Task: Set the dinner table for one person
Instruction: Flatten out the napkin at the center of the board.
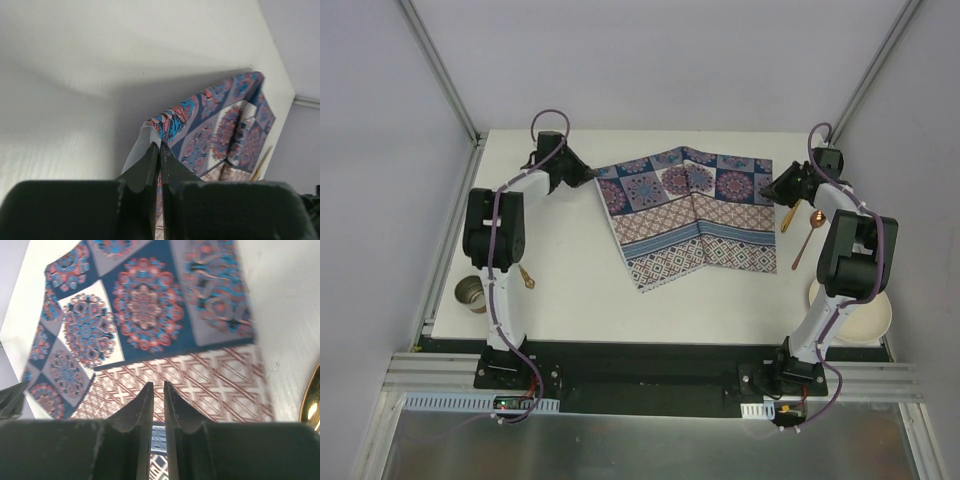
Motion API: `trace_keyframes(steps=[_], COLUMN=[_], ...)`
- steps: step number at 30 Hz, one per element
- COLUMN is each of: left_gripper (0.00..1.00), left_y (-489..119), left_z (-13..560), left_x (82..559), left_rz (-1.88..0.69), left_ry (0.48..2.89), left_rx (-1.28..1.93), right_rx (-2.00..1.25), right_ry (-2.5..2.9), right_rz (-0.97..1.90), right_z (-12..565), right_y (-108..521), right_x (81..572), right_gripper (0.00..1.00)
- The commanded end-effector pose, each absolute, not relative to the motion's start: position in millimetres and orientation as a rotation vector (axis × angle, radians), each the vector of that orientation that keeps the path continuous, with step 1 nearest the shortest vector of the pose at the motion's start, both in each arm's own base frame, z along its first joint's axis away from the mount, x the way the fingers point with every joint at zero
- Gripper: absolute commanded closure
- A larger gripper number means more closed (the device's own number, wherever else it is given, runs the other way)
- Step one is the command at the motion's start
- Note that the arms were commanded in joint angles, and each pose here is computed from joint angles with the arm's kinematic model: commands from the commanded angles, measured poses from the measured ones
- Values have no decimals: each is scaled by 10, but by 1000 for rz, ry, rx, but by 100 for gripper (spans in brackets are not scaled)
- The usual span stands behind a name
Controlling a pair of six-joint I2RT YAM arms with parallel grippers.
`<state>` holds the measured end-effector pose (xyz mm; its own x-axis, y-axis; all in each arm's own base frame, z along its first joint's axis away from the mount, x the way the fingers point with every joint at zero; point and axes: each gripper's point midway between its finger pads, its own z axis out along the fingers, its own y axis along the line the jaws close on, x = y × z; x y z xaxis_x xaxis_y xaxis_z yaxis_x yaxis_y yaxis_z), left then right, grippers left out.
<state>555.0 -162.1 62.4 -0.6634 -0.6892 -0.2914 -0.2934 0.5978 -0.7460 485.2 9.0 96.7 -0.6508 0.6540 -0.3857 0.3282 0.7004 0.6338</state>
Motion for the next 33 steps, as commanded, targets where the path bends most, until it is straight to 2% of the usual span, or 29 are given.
trace_keyframes(steps=[1,5,9,13,17,19,21,23,30,31,32,33], left_gripper=[100,100,100,100,100,84,63,57,48,44,32,31], left_y=[-976,-697,-417,-358,-435,-513,-532,-547,-567,-580,-611,-613], left_z=[1867,2454,2726,2751,2519,2471,2366,2325,2512,2541,2592,2614], left_x=[5583,5468,5393,5365,5442,5484,5515,5514,5483,5481,5466,5460], left_rz=[-813,-764,-735,-714,-766,-812,-832,-829,-780,-778,-777,-771], left_ry=[1980,1885,1845,1844,1896,1918,1935,1945,1916,1912,1907,1904], left_rx=[-760,-709,-705,-686,-706,-689,-717,-713,-641,-632,-610,-602], right_rx=[696,696,682,649,619,606,587,564,427,386,362,338], right_ry=[2233,2229,2223,2233,2243,2250,2259,2275,2357,2382,2393,2402], right_rz=[739,754,783,803,813,812,816,831,866,879,884,888], right_z=[1216,1211,1227,1243,1271,1269,1260,1247,1131,1073,1048,1033], right_y=[128,163,241,376,488,540,605,722,1323,1512,1606,1700], right_x=[4828,4760,4721,4728,4685,4659,4623,4596,4514,4482,4468,4465], right_gripper=[84,84,84,84,84,84,84,84,83,83,82,82])
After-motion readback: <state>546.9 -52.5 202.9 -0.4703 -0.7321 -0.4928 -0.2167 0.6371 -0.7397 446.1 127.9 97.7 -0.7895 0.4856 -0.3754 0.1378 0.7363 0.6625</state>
